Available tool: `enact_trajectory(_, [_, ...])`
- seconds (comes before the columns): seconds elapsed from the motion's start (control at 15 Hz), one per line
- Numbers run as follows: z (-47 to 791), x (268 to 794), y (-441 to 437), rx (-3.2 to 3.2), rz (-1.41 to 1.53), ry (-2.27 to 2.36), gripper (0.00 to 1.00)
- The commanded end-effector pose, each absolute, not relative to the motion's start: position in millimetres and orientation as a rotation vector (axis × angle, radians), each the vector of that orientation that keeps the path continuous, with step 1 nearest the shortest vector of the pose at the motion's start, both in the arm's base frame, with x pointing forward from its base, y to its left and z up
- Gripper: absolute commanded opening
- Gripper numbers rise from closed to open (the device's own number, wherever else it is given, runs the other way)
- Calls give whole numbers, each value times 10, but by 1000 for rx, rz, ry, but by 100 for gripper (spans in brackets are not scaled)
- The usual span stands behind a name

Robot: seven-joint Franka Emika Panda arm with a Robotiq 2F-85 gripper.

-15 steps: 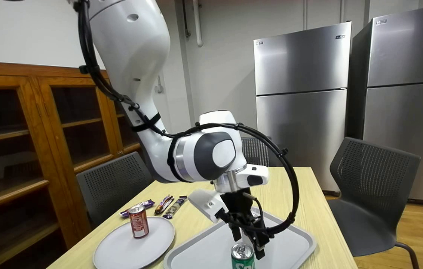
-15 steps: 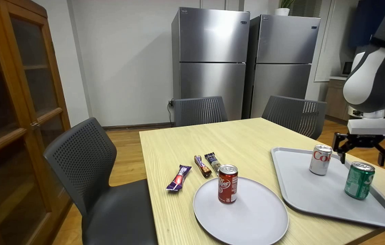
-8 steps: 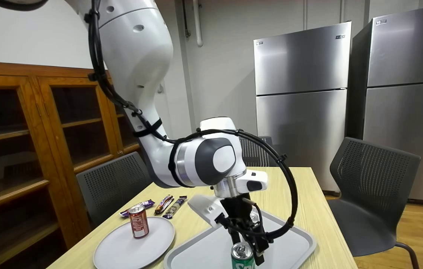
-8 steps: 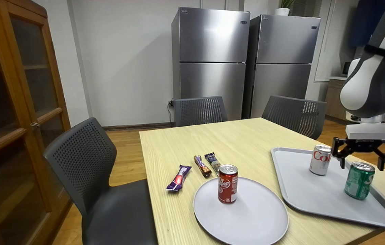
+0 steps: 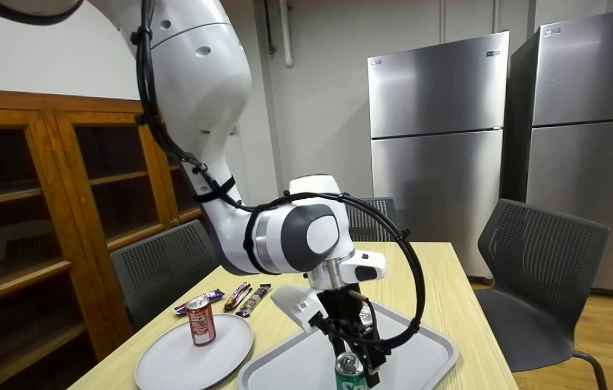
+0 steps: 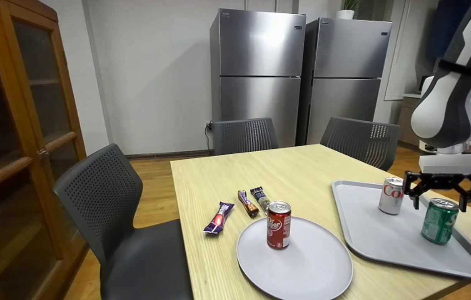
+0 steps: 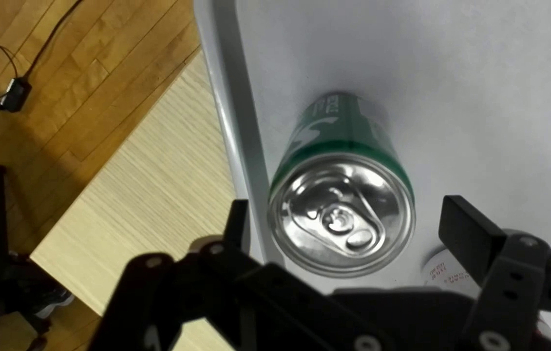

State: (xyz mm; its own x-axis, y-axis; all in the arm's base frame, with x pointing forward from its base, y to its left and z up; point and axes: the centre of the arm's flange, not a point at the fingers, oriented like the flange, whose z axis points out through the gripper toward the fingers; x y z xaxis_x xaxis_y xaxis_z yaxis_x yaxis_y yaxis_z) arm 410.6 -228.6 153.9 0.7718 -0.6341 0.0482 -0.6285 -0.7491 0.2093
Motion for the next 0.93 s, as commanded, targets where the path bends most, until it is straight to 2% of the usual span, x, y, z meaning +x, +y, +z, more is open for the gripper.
enact_trajectory(0.0, [1553,4152,-2258,2745,-49,-1016,100])
enact_trajectory(0.13, [1552,4148,-2260,2746,-50,-1019,74])
enact_trajectory(0.4, [1586,4141,-2257,2744,-40,-1016,42])
enact_trajectory(0.47, [1612,4149,-2250,2744,-34,-1012,39])
enact_trajectory(0.87, [1751,4158,-2155,2756,3,-988,39])
